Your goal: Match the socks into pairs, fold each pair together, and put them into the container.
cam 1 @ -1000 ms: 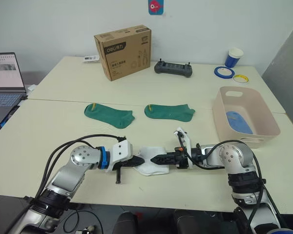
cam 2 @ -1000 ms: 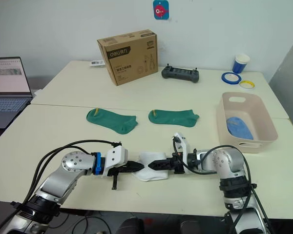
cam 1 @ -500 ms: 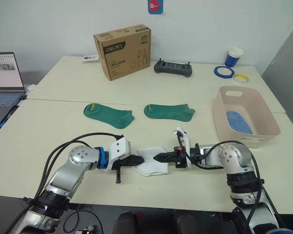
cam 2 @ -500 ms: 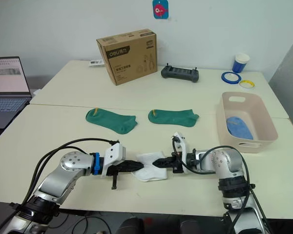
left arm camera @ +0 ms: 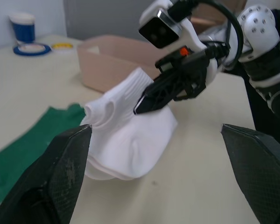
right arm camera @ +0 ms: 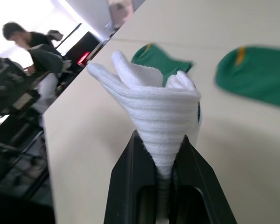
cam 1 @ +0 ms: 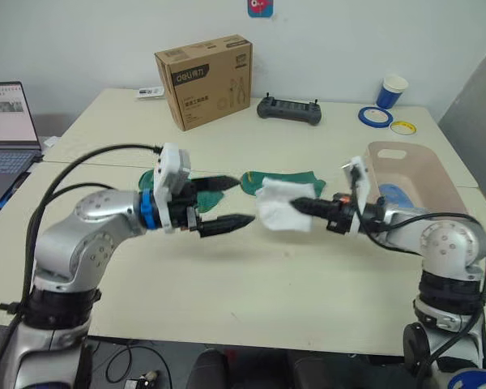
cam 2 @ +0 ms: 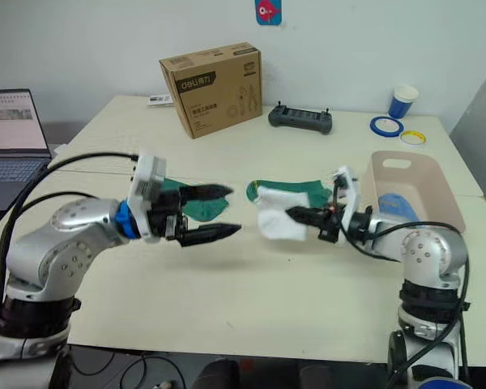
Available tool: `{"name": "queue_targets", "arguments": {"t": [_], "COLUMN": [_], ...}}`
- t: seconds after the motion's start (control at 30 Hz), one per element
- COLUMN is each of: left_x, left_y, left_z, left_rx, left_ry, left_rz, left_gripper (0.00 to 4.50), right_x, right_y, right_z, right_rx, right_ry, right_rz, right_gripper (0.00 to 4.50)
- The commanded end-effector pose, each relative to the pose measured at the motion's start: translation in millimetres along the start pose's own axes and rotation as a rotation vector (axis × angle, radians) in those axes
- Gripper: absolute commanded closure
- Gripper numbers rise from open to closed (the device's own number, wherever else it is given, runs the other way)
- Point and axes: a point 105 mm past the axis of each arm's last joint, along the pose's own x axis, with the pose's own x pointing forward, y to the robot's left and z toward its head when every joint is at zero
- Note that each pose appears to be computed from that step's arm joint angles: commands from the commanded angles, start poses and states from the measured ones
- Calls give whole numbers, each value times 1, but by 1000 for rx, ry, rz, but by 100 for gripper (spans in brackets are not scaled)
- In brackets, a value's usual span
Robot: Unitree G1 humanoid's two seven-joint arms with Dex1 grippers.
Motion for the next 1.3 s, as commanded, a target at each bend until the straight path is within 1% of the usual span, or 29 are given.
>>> {"name": "queue_targets", "arguments": {"t": [0.03,0.13,0.23,0.33,0.43,0.5,0.6,0.63,0.67,0.77,0.83,0.9,1.03,1.1,1.13,1.23,1.27,1.3], "left_x": [23,43,72,91,107,114,119,120,122,124,123,121,120,118,118,118,117,117], "left_y": [2,6,1,-10,-14,-17,-20,-21,-22,-24,-25,-26,-26,-25,-24,-24,-24,-26], "left_z": [24,32,41,38,45,47,45,43,42,39,35,30,27,25,24,23,23,23], "left_rx": [71,102,123,116,124,129,143,153,159,167,168,170,179,181,182,179,177,171], "left_ry": [-64,-83,-120,-131,-163,-169,-161,-155,-149,-143,-132,-115,-100,-93,-92,-95,-96,-97], "left_rz": [-9,-14,-67,-138,-151,-164,-186,-191,-197,-206,-209,-208,-205,-198,-193,-183,-184,-192], "left_gripper": [2,2,2,2,2,2,2,2,2,2,2,2,2,0,0,0,0,0], "right_x": [-33,-54,-89,-110,-118,-118,-120,-120,-119,-119,-116,-111,-110,-110,-111,-119,-121,-123], "right_y": [-13,-29,-52,-72,-91,-103,-123,-130,-135,-145,-146,-145,-144,-143,-142,-139,-138,-136], "right_z": [54,78,107,116,110,100,77,67,59,46,39,33,31,37,40,44,44,45], "right_rx": [-204,-352,-591,-828,-1029,-1114,-1215,-1239,-1237,-1277,-1275,-1221,-1195,-1190,-1181,-1132,-1126,-1112], "right_ry": [-152,-165,-144,-34,129,227,408,484,526,672,724,746,776,788,793,837,849,857], "right_rz": [-170,-314,-525,-671,-739,-738,-701,-670,-645,-579,-512,-446,-392,-369,-360,-326,-316,-304], "right_gripper": [450,450,450,450,450,450,450,450,450,450,450,450,450,384,366,259,216,191]}}
